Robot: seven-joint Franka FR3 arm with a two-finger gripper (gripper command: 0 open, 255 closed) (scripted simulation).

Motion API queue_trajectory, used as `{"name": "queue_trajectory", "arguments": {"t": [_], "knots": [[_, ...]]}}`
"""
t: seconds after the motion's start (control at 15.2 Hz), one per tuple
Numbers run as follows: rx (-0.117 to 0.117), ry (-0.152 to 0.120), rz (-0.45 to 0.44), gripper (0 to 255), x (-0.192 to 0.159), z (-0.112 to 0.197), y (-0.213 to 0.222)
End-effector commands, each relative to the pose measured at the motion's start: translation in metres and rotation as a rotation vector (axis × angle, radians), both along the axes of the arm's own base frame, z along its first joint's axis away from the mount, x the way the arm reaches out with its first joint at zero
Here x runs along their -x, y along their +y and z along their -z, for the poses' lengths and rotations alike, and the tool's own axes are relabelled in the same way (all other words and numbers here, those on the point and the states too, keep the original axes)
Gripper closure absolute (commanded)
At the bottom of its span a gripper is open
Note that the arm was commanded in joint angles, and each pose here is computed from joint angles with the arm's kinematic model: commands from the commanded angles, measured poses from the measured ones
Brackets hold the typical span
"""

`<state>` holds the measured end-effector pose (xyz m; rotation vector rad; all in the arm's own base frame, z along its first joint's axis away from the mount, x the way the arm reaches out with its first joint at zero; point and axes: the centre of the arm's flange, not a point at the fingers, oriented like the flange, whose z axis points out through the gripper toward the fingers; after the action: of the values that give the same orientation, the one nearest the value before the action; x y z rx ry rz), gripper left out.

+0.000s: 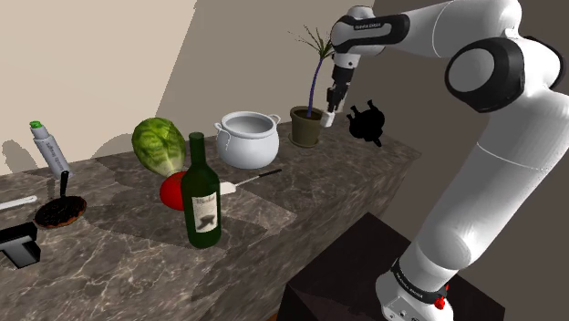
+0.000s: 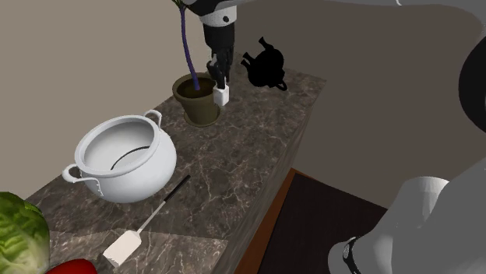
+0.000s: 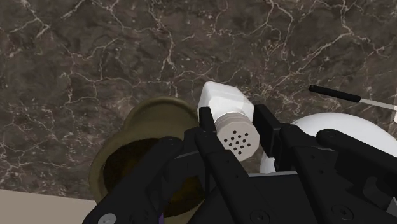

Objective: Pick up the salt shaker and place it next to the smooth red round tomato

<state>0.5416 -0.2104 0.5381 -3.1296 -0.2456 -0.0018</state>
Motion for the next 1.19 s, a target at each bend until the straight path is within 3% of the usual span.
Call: {"name": "queue_trajectory", "arguments": {"t": [0.0, 1.12], "knots": [[0.0, 0.0, 0.0, 255, -0.007, -0.002, 0.025], [0.0, 0.0, 0.0, 255, -0.059, -0.002, 0.243]]}}
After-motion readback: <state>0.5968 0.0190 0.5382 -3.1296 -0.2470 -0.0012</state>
